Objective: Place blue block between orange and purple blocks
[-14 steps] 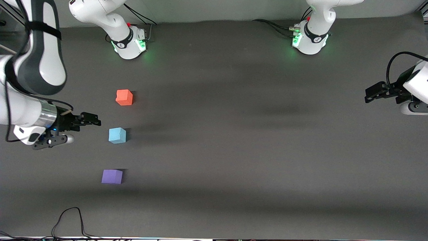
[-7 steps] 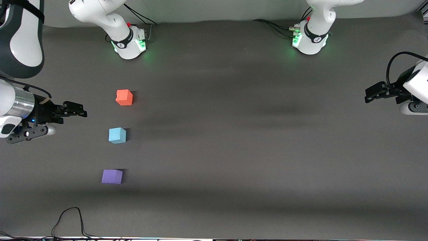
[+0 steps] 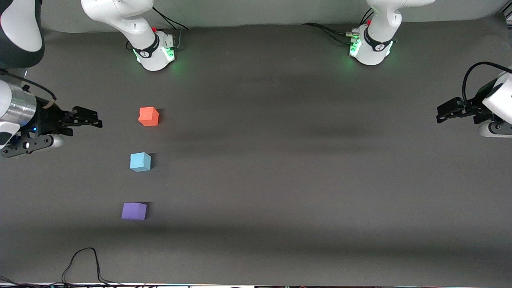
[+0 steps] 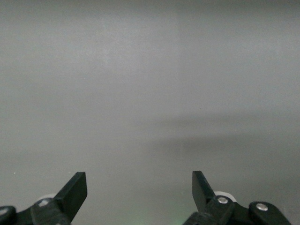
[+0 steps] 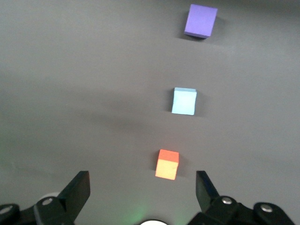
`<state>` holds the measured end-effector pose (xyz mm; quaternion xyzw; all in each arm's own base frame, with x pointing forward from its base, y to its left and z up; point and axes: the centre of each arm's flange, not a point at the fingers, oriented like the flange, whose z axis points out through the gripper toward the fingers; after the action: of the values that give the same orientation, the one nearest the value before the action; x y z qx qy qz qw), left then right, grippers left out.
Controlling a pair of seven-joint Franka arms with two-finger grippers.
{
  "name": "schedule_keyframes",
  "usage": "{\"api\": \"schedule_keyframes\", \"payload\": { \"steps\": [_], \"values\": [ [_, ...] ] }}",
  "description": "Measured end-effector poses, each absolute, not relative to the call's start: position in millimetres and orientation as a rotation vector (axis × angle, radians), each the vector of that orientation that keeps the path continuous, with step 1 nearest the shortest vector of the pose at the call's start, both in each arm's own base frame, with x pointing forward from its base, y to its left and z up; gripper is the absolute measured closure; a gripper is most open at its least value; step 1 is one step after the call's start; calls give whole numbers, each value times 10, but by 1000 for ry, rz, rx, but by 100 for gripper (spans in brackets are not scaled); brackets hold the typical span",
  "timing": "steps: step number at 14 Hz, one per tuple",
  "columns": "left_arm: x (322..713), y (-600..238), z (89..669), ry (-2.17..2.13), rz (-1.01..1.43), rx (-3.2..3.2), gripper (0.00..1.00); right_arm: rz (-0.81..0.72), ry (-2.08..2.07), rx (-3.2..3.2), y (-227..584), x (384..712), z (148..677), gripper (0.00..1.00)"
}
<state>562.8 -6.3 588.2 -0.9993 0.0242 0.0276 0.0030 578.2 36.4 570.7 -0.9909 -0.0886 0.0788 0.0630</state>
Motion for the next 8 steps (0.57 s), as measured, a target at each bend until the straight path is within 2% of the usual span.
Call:
{"api": "schedule_keyframes", "payload": {
  "steps": [8],
  "values": [
    [5632, -63, 5885, 76, 81, -3134, 0, 228, -224, -3012, 501, 5403, 5752, 0]
  ]
}}
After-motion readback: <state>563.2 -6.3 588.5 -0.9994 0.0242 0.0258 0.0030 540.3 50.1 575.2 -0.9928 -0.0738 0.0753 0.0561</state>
